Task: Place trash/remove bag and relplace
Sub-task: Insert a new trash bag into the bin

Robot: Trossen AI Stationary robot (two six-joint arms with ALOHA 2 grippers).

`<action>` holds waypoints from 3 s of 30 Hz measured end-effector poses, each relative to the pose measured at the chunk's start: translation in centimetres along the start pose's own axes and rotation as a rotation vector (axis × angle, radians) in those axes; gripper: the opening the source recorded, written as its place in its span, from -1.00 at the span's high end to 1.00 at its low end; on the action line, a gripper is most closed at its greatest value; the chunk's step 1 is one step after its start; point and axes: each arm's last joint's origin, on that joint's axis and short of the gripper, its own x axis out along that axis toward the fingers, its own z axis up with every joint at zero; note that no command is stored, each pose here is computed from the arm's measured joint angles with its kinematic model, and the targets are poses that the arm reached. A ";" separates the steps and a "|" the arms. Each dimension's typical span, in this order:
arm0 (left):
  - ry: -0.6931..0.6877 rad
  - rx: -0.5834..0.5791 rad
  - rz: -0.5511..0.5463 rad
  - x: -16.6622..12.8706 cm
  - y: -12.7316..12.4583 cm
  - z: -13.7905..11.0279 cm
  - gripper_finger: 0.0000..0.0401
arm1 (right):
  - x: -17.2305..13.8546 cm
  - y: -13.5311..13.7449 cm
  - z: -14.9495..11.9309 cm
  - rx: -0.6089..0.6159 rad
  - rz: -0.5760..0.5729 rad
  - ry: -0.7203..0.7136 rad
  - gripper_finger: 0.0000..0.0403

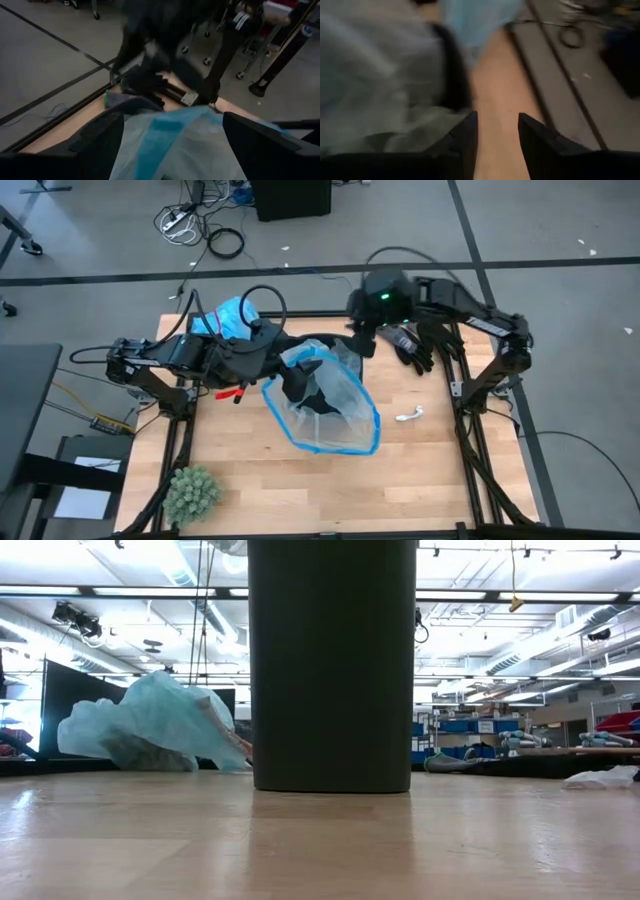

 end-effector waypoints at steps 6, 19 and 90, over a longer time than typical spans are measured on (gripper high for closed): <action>0.113 0.045 0.064 -0.3 0.7 -1.4 -0.75 | -5.5 -0.6 0.7 0.064 0.047 -0.199 0.34; 0.208 0.114 0.177 -0.3 2.1 -2.3 -0.75 | -7.9 2.8 1.4 0.097 0.360 -0.312 0.11; 0.497 0.342 0.545 9.5 8.3 -3.8 0.99 | 2.7 -1.1 -4.1 0.043 0.030 0.220 1.00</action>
